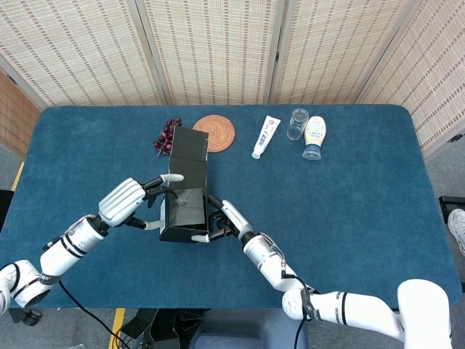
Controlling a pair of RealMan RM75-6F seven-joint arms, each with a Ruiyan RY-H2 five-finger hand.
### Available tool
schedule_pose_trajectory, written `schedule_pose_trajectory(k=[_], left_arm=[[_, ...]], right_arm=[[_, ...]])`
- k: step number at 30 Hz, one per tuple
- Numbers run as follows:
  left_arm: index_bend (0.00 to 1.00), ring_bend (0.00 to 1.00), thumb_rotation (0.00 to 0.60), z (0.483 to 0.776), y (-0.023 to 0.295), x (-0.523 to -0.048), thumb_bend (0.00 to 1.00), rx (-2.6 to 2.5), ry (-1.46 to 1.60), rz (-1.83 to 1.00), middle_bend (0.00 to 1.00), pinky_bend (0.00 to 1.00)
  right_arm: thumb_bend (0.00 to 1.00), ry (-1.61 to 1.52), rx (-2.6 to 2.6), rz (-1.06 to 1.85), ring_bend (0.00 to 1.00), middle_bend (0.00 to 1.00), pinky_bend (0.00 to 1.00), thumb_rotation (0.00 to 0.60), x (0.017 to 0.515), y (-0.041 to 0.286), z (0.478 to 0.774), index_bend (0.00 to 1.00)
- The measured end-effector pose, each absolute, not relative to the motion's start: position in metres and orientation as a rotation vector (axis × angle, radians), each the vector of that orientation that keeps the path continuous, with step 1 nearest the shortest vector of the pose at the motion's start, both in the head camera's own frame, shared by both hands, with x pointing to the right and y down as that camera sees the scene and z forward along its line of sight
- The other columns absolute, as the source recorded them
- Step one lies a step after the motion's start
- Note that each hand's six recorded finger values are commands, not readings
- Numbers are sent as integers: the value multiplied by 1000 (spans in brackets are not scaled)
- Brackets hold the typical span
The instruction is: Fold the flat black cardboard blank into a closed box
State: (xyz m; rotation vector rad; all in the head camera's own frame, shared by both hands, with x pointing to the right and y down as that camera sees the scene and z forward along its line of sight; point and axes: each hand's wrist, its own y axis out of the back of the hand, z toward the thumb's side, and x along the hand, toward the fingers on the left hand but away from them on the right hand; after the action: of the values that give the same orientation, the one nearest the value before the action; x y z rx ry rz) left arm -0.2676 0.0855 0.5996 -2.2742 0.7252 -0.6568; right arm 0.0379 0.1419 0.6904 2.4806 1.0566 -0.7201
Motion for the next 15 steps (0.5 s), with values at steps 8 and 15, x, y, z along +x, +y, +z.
schedule_pose_trajectory(k=[8,15], left_arm=[[331,638,600,596,88,-262,139,-2251,583,-706,172,905],[330,630,600,593,88,-259,257,-2243,497,-738,172,903]], right_arm=[[263,1052,2495,-720,694,425,980,600,33,140,689,295],[264,1038,2508,-729,694,425,980,600,30,141,690,295]])
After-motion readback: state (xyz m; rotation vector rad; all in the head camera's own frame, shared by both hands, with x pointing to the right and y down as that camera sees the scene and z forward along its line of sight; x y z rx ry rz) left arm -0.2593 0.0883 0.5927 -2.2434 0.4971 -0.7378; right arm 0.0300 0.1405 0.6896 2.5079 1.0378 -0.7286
